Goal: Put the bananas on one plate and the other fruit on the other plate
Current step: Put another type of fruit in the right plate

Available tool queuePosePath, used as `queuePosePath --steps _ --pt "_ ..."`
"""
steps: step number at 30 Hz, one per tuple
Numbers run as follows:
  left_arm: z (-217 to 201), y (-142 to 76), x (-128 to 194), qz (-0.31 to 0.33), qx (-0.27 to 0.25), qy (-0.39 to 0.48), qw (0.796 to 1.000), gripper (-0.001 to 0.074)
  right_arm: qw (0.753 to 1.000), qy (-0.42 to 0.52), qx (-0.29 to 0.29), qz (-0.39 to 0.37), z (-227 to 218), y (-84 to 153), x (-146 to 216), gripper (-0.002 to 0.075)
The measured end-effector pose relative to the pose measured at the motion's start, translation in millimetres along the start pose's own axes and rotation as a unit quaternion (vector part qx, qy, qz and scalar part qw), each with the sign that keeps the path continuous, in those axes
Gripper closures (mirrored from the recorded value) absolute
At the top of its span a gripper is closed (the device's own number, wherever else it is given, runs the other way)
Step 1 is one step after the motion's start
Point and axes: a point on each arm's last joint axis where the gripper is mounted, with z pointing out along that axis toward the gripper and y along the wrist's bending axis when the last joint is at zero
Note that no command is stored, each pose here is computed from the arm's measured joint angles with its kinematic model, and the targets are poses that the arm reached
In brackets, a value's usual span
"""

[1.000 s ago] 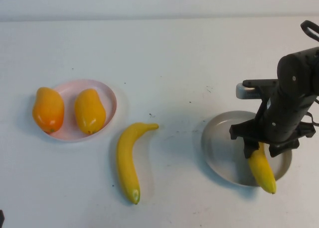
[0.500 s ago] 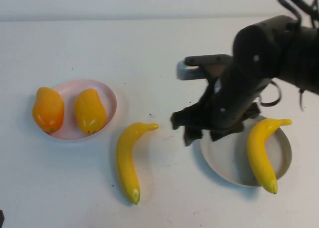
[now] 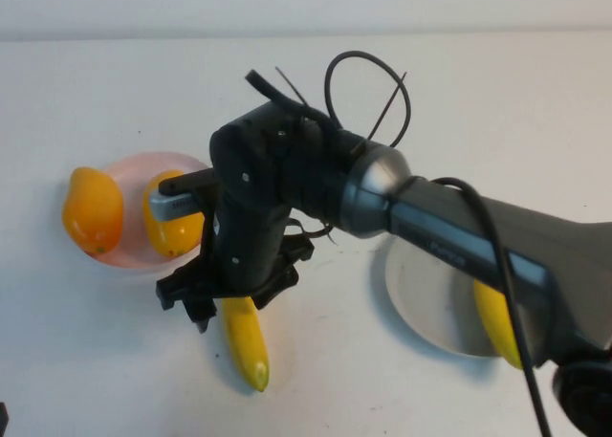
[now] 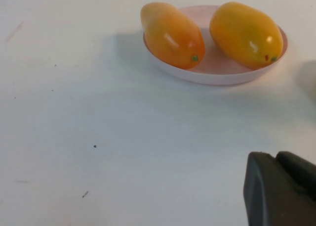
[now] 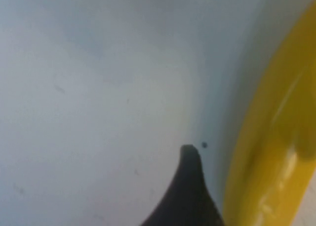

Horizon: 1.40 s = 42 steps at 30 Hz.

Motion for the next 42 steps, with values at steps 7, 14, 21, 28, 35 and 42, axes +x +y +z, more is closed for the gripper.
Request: queuePosePath --steps 7,14,21,28,35,42 --pt "0 0 0 0.000 0.000 0.000 1.000 0.0734 1.000 -0.003 0.012 0.014 37 2 -21 0.0215" --pt "0 0 0 0.000 0.000 0.000 1.000 0.0734 1.000 0.011 0.018 0.020 51 0 -20 0.0216" --pt "0 0 0 0.000 0.000 0.000 1.000 0.0734 0.999 0.009 0.021 0.024 51 -6 -23 0.0373" --pt "0 0 0 0.000 0.000 0.000 1.000 0.0734 1.000 -0.015 0.016 0.010 23 -3 -24 0.0426" --pt "0 0 0 0.000 0.000 0.000 1.000 0.0734 0.997 -0.043 0.039 0.043 -48 -33 -2 0.0426" --pt "0 0 0 0.000 0.000 0.000 1.000 0.0734 0.985 0.004 0.082 0.153 -54 -111 34 0.0426"
